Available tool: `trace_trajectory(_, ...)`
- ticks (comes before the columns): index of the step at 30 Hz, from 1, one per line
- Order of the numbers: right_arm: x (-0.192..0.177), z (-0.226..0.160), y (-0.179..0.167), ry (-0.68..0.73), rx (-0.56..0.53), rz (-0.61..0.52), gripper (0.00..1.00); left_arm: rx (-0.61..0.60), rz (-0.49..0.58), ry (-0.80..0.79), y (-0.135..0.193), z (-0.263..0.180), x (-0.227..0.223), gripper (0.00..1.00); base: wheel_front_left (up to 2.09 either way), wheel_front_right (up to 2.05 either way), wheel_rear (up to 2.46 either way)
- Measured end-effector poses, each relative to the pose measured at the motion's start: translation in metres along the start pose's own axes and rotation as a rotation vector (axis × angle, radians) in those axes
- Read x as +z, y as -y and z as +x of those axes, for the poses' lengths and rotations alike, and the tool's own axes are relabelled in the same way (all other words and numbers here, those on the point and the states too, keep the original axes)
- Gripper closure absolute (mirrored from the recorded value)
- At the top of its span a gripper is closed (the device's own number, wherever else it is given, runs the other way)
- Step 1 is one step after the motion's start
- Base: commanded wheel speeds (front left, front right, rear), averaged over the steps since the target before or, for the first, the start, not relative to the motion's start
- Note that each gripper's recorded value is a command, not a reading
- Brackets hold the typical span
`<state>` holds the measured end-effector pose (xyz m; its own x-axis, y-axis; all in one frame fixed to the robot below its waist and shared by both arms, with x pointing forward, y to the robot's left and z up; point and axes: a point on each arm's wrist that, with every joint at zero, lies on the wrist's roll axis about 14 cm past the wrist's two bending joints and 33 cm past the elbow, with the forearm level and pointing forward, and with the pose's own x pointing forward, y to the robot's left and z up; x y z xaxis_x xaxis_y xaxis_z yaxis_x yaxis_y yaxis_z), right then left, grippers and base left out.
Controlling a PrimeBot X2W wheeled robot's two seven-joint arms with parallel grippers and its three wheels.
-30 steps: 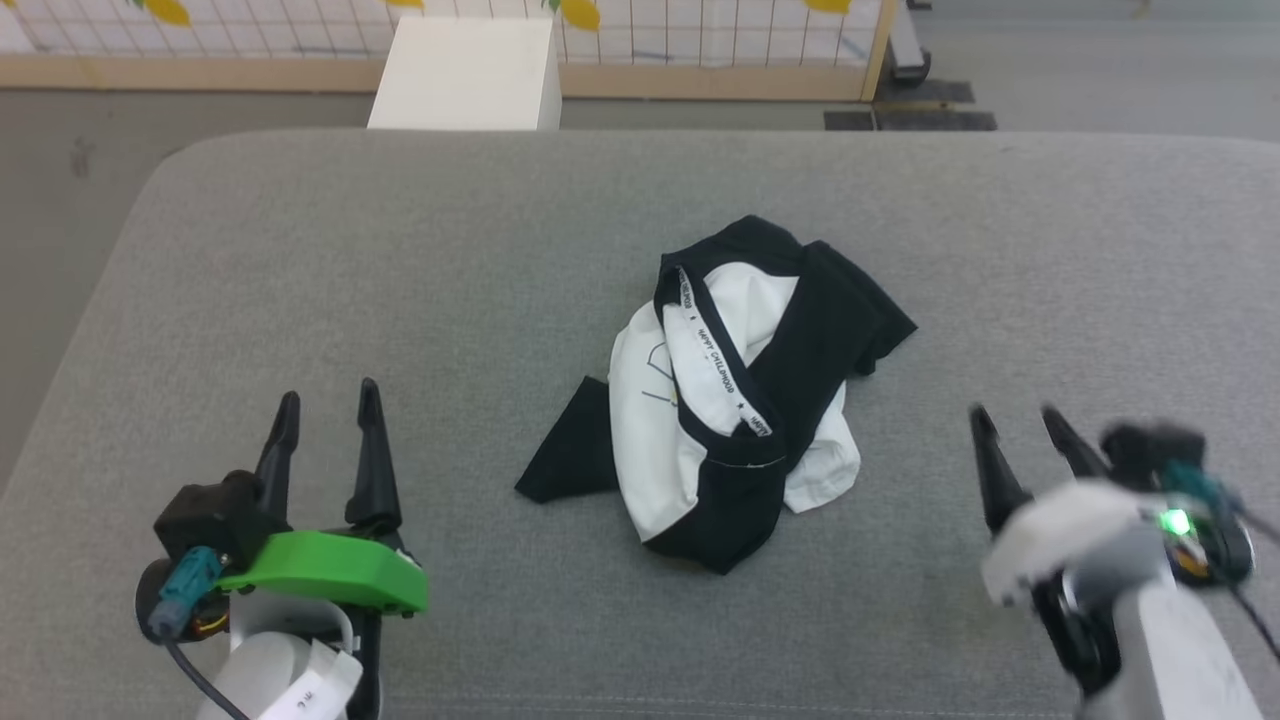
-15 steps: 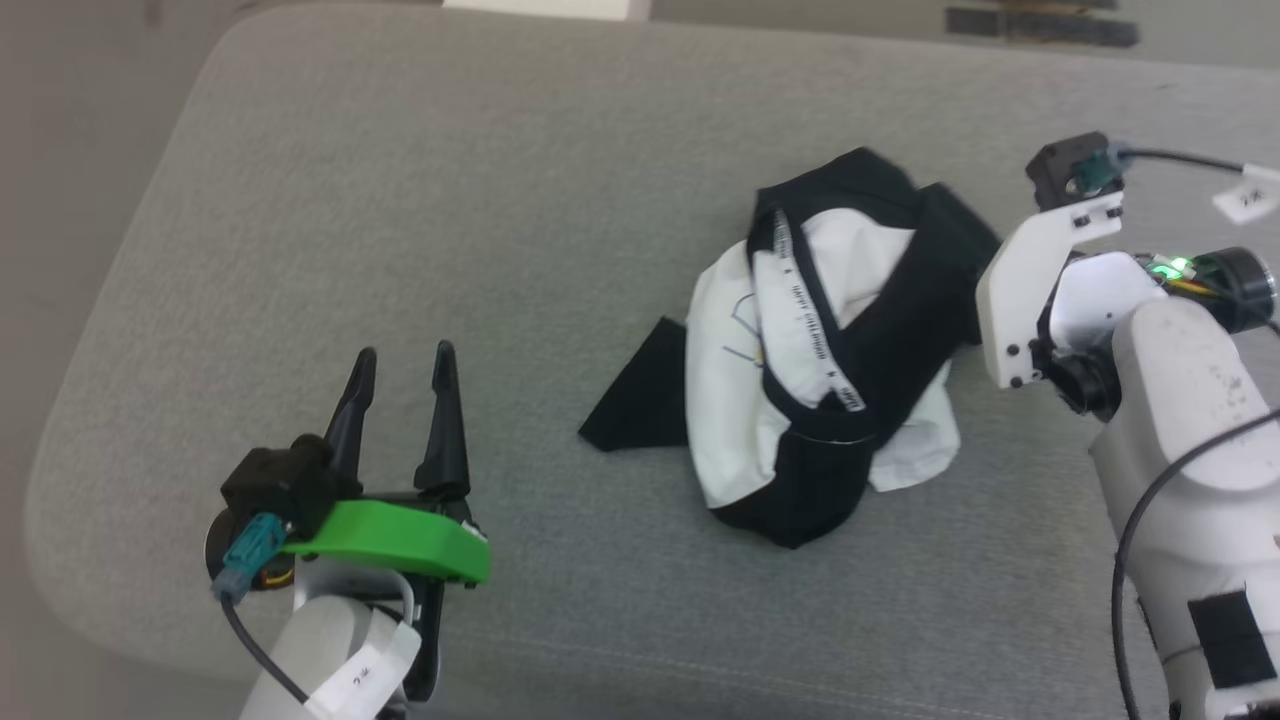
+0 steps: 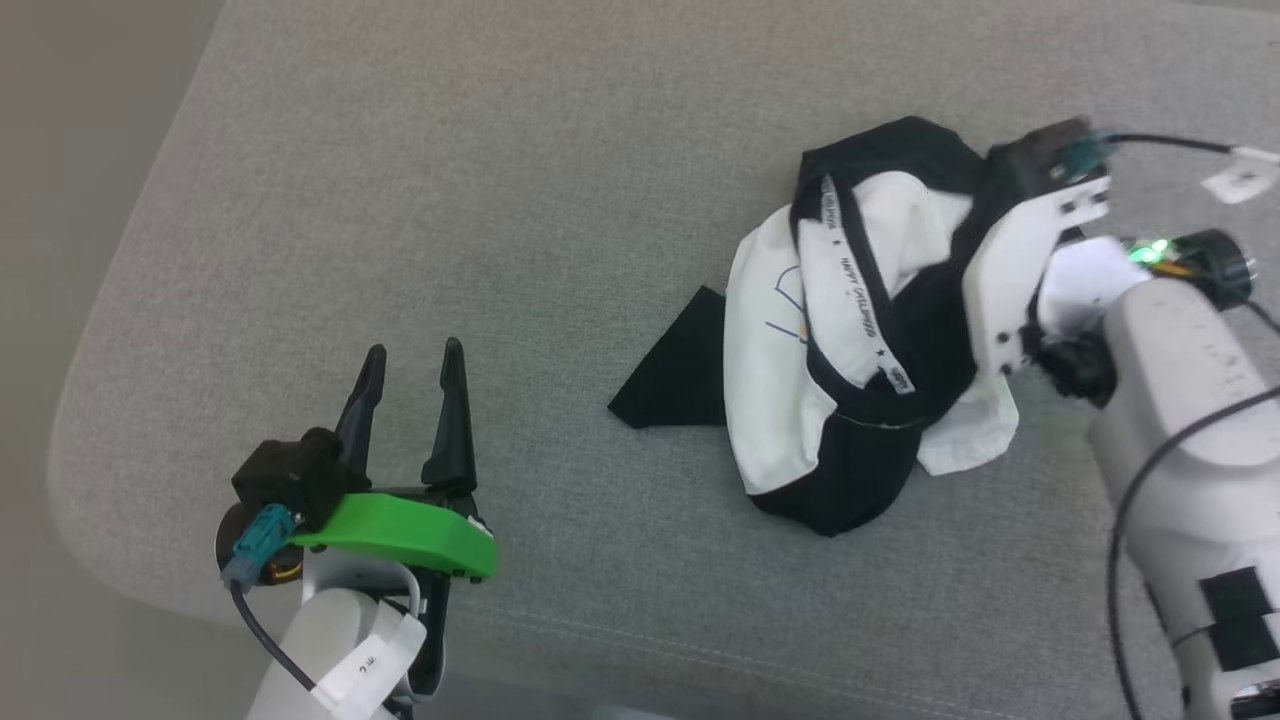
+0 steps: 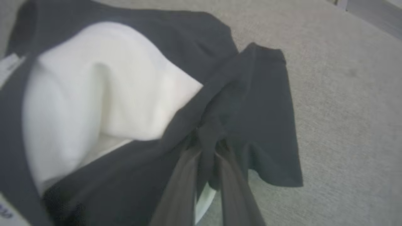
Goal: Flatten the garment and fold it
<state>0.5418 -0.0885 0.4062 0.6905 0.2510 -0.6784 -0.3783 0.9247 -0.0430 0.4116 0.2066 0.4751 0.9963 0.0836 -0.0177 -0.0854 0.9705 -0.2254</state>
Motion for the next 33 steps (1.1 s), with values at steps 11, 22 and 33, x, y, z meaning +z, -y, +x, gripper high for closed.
trace_trajectory(11, -0.041, -0.112, 0.158, 0.187, -0.357, 0.301, 1.00, -0.076, -0.034, 0.019, 0.026, -0.003, 0.007, 0.00, 0.00, 0.00, 0.00)
trace_trajectory(22, -0.112, -0.159, 0.130, 0.242, -0.390, 0.555, 0.00, -0.142, -0.050, 0.025, 0.050, -0.008, 0.010, 0.00, 0.00, 0.00, 0.00)
trace_trajectory(33, -0.101, -0.198, 0.123, 0.421, -0.429, 0.564, 0.00, -0.137, -0.064, 0.045, 0.047, -0.019, 0.019, 0.00, 0.00, 0.00, 0.00)
